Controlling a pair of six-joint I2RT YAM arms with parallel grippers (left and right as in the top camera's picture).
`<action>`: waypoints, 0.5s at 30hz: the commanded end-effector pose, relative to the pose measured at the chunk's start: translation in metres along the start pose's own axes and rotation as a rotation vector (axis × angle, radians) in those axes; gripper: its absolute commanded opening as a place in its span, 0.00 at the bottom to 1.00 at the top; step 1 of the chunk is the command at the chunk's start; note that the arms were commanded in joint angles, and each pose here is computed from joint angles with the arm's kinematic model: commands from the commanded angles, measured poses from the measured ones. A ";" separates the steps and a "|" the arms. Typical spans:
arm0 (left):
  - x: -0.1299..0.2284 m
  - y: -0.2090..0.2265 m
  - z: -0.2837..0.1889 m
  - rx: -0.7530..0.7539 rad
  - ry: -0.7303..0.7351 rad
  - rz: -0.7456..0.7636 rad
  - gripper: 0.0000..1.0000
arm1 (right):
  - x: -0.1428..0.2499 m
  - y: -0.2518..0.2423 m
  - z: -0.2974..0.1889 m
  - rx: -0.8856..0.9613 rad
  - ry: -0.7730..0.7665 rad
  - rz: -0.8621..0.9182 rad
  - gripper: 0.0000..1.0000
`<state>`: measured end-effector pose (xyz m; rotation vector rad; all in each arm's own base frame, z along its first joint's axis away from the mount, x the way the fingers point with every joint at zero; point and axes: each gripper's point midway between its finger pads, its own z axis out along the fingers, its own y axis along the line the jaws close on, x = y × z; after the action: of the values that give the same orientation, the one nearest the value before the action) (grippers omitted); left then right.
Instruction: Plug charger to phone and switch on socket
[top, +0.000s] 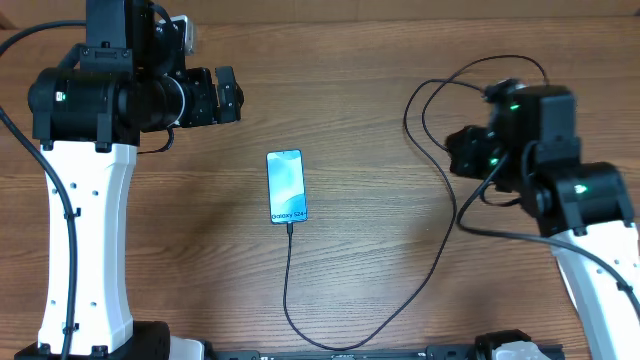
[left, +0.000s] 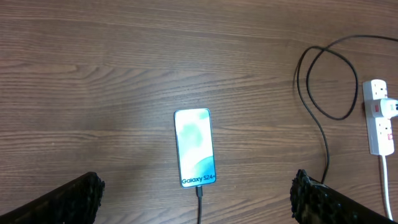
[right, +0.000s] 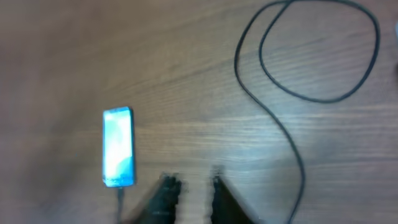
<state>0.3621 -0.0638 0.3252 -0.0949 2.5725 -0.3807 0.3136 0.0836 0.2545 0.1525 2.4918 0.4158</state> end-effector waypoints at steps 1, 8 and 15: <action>-0.004 0.000 -0.005 -0.003 -0.022 0.008 1.00 | -0.009 0.000 -0.013 0.040 -0.056 -0.028 0.60; -0.004 0.000 -0.005 -0.003 -0.022 0.008 0.99 | -0.008 -0.001 -0.012 0.047 -0.052 -0.028 1.00; -0.004 0.000 -0.005 -0.003 -0.022 0.008 1.00 | -0.004 -0.007 -0.012 0.075 -0.037 -0.025 1.00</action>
<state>0.3620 -0.0639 0.3251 -0.0948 2.5729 -0.3812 0.3089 0.0753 0.2480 0.1634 2.5194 0.3194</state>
